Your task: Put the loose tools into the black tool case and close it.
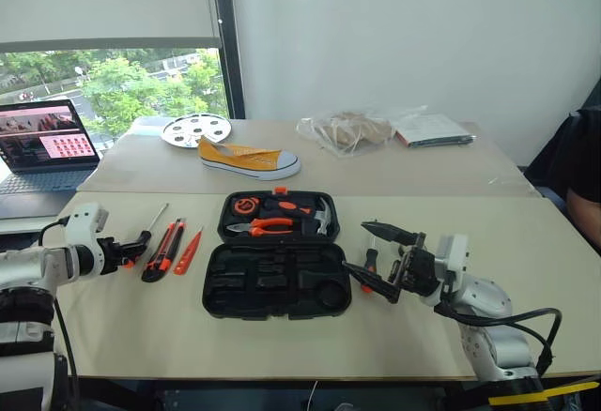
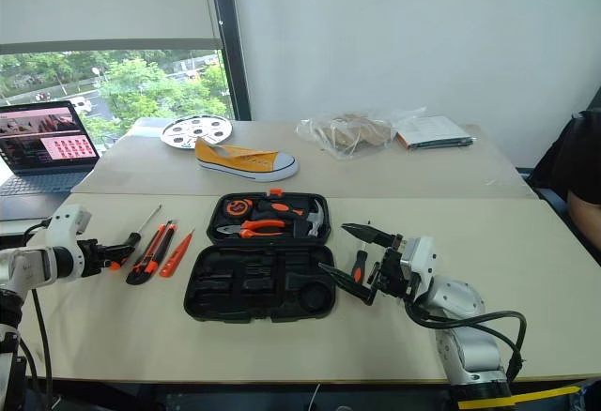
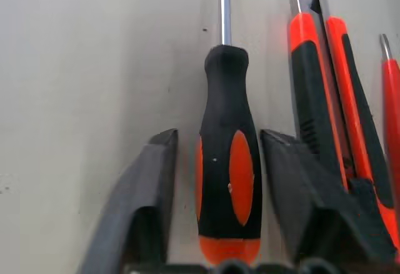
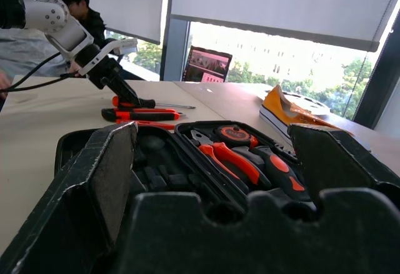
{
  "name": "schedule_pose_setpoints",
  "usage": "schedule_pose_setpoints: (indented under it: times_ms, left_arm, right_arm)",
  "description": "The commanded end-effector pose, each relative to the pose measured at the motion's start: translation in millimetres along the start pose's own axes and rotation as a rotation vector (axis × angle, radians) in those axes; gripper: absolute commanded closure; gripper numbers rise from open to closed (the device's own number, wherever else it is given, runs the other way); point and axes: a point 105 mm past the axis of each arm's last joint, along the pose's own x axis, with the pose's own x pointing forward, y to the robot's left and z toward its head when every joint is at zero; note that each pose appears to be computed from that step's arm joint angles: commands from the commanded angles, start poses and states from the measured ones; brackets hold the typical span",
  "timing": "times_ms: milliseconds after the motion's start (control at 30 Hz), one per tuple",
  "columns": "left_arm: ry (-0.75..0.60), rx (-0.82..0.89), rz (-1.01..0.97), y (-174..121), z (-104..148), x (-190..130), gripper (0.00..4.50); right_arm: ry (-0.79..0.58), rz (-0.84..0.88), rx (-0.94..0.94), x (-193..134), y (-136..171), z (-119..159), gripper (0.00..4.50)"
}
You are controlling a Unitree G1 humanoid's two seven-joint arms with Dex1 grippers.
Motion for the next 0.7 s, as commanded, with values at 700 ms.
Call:
schedule_pose_setpoints:
  times_ms: [700]
  left_arm:
    - [-0.137,1.351,-0.819,-195.5,13.1,5.0,3.65]
  right_arm:
    - [0.155,-0.053,-0.030,-53.9,-0.9,18.9,0.00]
